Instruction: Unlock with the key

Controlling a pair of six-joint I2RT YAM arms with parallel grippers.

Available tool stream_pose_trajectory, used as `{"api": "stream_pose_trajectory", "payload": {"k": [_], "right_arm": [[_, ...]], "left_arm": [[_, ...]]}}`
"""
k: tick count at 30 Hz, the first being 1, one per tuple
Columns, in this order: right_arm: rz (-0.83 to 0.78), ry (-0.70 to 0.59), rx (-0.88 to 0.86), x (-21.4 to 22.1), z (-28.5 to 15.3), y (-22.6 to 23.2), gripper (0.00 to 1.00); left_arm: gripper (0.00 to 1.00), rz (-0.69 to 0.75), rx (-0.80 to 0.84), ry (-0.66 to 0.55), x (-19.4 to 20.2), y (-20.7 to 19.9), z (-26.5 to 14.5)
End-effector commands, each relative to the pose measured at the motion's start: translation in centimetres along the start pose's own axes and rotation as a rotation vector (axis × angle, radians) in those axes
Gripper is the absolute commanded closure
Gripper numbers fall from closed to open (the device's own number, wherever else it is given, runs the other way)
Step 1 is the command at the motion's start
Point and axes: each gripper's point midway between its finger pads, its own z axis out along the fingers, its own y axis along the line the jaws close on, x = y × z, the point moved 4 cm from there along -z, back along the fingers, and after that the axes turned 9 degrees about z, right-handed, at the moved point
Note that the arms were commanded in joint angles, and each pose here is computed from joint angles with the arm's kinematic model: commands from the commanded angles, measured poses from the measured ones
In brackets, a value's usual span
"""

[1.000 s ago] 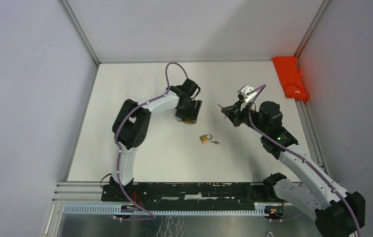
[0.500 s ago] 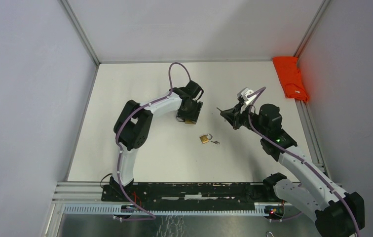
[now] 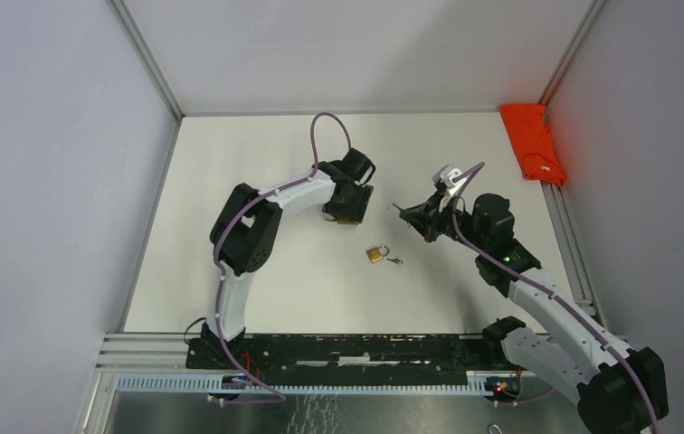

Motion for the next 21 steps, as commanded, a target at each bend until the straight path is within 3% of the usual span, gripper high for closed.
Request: {"api": "stream_pose_trajectory", "payload": {"k": [1,3,8,21], "right_arm": [[-0.004,-0.05,-0.042,-1.2,0.3,0.6,1.0],[0.003,-0.05,-0.044,-1.2,0.4,0.6,1.0],[0.013,-0.034,-0.029,-0.4,0.5,0.2,1.0],[0.221,0.088,-0.005,4.4,2.4,-2.0,1.0]], "left_arm": [[0.3,0.009,-0.037,0.145,4.1,0.8,3.8],[0.37,0.013,-0.034,0.16,4.5,0.8,4.3],[0.95,0.019,-0.036,0.175,5.4,0.9,4.9],[0.98,0.123,0.066,-0.014,2.9,1.6,-1.1]]}}
